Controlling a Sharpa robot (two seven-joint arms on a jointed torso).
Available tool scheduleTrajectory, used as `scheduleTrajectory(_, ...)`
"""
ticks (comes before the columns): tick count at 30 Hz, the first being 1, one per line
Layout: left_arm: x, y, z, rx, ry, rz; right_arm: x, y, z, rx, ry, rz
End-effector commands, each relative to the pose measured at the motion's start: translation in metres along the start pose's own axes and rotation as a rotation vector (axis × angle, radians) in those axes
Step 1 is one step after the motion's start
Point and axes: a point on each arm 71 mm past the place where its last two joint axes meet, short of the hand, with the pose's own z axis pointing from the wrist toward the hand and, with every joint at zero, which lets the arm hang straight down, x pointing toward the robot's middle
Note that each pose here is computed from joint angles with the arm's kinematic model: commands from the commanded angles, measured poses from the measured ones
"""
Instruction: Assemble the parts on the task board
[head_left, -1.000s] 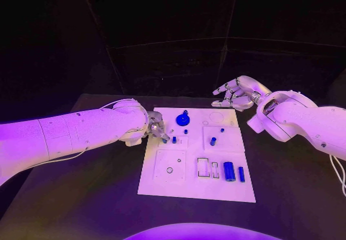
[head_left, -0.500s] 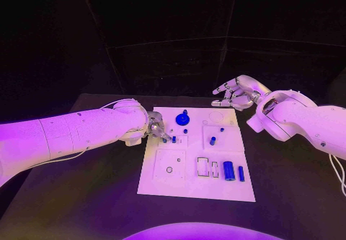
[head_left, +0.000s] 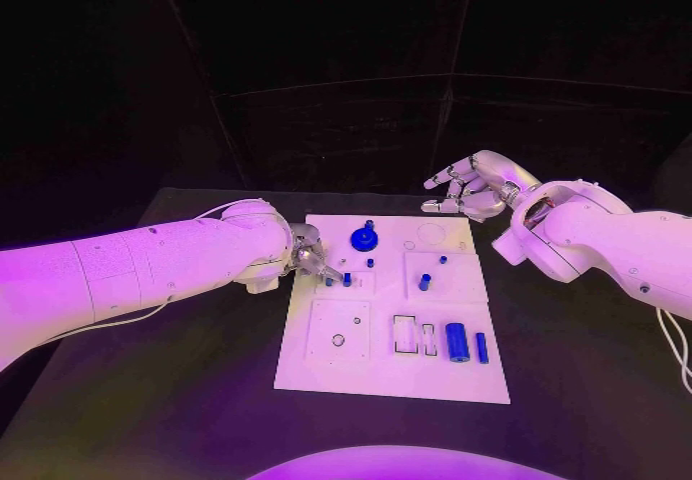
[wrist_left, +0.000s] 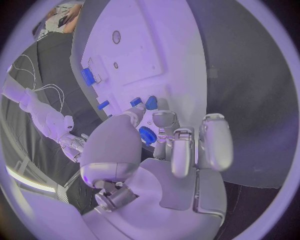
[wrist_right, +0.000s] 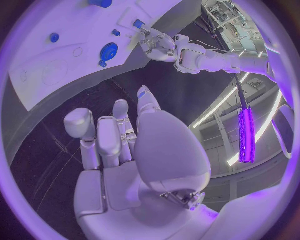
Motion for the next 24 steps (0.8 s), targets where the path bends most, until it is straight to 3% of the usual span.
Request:
scheduleTrajectory(1,-0.0028,0.0012,-0.0015,0.0,-0.04,-0.02,-0.001,0.002,0.0,-0.006,-0.005,0.002)
scheduleTrajectory(8,-0.0091,0.0031,-0.0052,0.052,-0.108,-0.116,-0.001,0.002,0.001,-0.005,-0.007,0.002)
scheduleTrajectory(17,-0.0213,-0.0013,-0.0106,0.219,-0.234,-0.286,-0.002,0.001,0.001,0.001,-0.015,0.001)
scheduleTrajectory(21,-0.0261,-0.0091,-0.0124,0.329,-0.28,-0.308,-0.002,0.0,0.001,0.003,-0.016,0.001)
scheduleTrajectory(24,-0.0294,-0.0211,-0.013,0.447,-0.32,-0.285,-0.002,0.0,0.001,0.004,-0.017,0.001)
